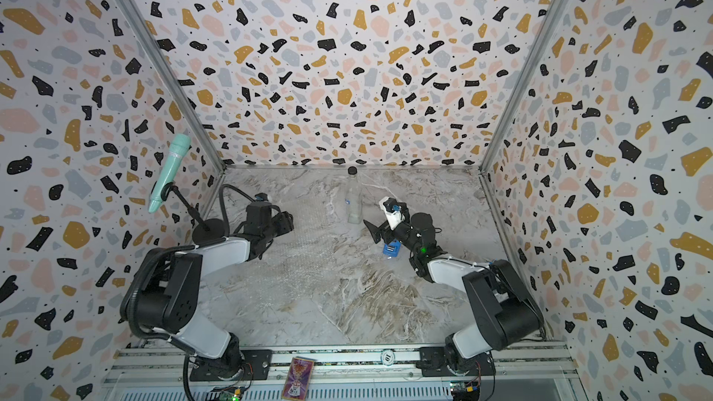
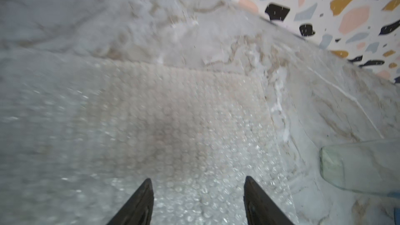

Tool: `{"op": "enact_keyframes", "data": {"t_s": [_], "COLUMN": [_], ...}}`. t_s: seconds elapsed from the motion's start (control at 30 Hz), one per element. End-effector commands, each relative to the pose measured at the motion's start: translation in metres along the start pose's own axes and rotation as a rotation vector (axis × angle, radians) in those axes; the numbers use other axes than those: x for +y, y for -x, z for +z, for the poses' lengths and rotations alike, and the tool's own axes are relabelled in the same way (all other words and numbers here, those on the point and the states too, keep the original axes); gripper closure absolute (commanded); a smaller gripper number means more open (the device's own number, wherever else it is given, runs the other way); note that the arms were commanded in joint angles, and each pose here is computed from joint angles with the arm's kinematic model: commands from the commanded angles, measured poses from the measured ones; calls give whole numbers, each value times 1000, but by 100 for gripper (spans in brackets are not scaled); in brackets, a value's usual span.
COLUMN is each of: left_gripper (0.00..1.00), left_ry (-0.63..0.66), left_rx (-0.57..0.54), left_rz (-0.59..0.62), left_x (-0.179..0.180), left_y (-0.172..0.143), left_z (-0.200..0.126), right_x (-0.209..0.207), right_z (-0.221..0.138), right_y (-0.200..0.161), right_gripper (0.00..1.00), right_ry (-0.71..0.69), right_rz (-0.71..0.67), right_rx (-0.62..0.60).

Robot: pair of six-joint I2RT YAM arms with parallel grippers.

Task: Wrap wine bottles in bubble wrap
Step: Pick up the wine bottle from the center of the board.

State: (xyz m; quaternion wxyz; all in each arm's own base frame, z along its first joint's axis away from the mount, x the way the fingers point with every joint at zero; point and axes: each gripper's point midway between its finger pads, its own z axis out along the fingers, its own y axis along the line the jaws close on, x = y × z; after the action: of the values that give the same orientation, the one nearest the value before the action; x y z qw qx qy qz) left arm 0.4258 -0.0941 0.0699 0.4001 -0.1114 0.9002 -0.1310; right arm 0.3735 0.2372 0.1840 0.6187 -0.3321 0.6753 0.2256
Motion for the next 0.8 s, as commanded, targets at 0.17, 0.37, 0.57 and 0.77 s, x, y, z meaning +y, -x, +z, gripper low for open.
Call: {"op": "enact_keyframes", "data": {"t_s": [0.17,0.37,0.57,0.77], "left_gripper": [38,38,38,38], "left_ry": [-81,-75,-68,-54], "left_rx": [113,138,165,169], "left_rz": [15,20,24,43], "left_x": [-45,-45,-43,-39], "left_y": [-24,-29,-37,-40], "left_z": [29,43,50,54], "right_x": [12,-5,-19,-17], "right_z": [32,54,77,91], "right_y": [21,17,14,5], "right_gripper": [1,1,1,1], "right_ry": [219,198,234,338], "right_rz": [-84,-86,-66,-24], "right_rx": [-97,-103,-93,-83]}}
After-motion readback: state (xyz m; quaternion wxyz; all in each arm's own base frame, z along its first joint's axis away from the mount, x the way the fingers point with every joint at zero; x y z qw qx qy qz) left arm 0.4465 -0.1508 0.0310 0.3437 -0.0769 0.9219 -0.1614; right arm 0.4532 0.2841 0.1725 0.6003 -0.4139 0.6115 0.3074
